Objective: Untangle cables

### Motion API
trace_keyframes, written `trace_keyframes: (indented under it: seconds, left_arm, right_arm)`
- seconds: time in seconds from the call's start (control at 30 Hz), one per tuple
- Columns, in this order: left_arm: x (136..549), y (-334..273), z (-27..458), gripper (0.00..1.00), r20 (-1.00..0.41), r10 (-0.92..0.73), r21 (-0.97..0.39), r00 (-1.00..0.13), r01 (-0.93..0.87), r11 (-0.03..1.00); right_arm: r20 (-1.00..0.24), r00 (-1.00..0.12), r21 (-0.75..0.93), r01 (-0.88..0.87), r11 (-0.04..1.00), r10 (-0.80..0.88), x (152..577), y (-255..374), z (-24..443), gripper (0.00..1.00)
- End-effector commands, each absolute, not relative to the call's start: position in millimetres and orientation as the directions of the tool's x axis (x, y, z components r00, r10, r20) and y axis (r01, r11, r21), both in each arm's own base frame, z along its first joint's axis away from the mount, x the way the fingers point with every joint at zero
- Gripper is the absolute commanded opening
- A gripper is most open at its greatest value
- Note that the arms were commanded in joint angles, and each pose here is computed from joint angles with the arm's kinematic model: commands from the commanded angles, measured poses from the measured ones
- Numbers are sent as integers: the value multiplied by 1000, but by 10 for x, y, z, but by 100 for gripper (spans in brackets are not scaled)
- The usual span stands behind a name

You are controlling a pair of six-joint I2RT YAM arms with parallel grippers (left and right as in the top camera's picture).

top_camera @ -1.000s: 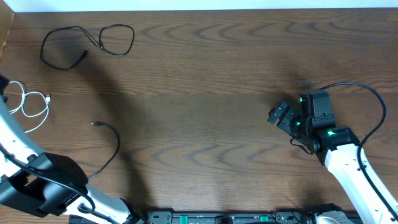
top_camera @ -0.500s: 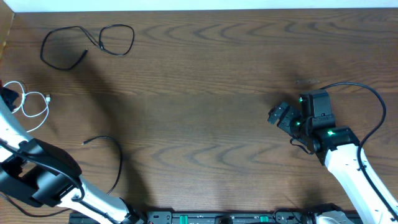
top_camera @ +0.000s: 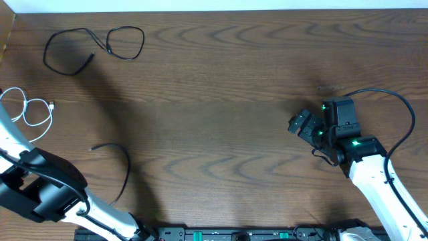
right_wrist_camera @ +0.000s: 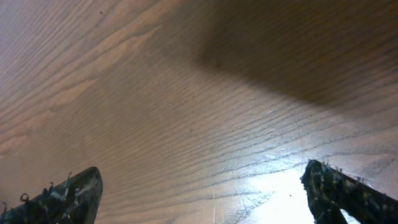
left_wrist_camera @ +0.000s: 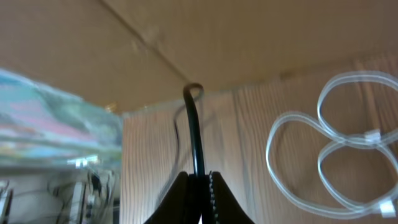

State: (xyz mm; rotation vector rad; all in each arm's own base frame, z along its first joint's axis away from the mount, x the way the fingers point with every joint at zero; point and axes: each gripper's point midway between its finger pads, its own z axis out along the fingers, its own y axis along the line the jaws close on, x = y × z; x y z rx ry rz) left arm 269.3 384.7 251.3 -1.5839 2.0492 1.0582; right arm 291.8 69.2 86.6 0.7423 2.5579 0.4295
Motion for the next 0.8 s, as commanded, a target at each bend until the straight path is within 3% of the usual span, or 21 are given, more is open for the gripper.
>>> trace_keyframes:
  seconds: [0.0,0.23,0.43,0.53,0.77]
  left_arm:
    - [2684,4027,2837,7,-727,-597,382,-339,-922,57]
    - [2775,4099,3156,7,-799,-534,306,-277,-951,35]
    - [2589,4047,2945,8,-740,-585,410,-331,-912,-2]
    - [2493,3954,2735,8,-710,-637,414,-301,-910,-32]
    - [2640,3607,2177,8,-523,-789,328,-322,-931,162]
  right_arm:
    - [-341,-758,394,421,817,556,2931,664,882,99]
    - [-341,-758,394,421,817,556,2931,664,882,99]
    - [-341,-758,394,421,817,556,2931,664,881,99]
    - [-341,-758,394,421,817,556,2931,664,882,99]
    - [-341,-758,394,421,817,556,2931,664,881,99]
